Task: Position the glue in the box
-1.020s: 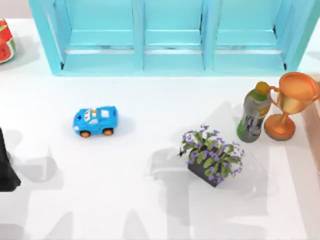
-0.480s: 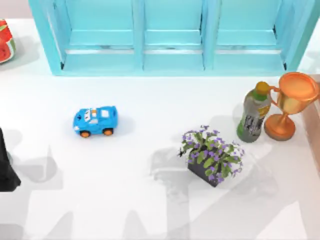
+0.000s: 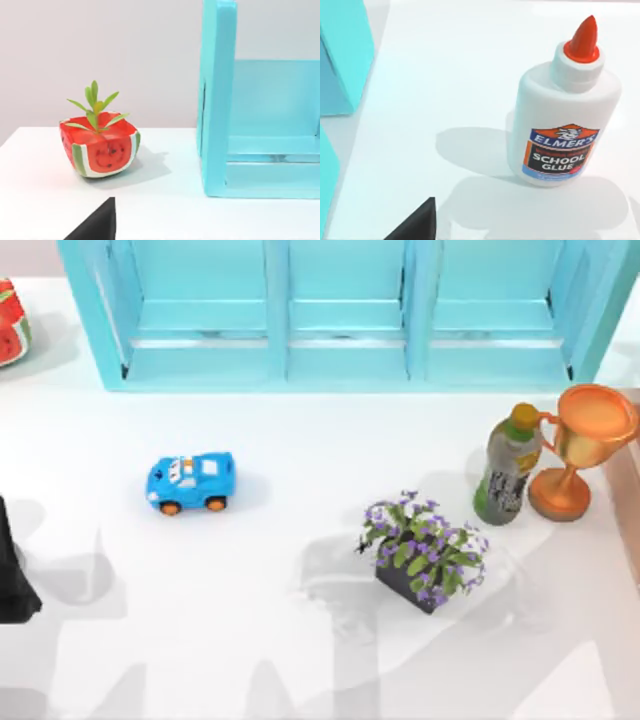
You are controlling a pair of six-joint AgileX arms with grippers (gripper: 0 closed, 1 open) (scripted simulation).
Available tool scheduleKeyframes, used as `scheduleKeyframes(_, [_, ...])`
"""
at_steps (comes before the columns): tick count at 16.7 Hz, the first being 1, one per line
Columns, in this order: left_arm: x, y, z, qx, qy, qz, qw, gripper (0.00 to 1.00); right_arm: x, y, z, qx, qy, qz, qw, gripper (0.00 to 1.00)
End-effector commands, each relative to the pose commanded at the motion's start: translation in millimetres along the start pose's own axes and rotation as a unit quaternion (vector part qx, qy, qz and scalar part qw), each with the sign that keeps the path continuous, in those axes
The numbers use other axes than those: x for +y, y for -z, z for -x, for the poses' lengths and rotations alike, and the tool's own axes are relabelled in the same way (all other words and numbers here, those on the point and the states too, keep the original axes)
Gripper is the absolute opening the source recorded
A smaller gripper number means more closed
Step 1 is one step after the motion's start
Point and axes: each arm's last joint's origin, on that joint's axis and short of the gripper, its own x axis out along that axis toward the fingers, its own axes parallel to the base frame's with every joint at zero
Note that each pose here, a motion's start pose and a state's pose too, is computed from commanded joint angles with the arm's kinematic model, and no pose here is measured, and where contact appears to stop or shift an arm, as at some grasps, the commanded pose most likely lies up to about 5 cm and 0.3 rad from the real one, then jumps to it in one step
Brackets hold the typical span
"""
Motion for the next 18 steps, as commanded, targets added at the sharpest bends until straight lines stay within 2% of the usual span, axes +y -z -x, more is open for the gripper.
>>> scheduleKeyframes(3, [0.0,0.0,0.0,0.0,0.0,0.0,1.0,1.0,-4.0,-9.6,-9.3,-0.001,0.001,0.0,1.0,1.0])
scheduleKeyframes(9, [0.0,0.0,0.0,0.0,0.0,0.0,1.0,1.0,-15.2,-18.2,-62.7,-0.008,0.004,0.001,1.0,1.0])
scheduleKeyframes(18, [0.0,0.0,0.0,0.0,0.0,0.0,1.0,1.0,-2.8,1.5,-100.7,0.0,0.002,0.0,1.0,1.0])
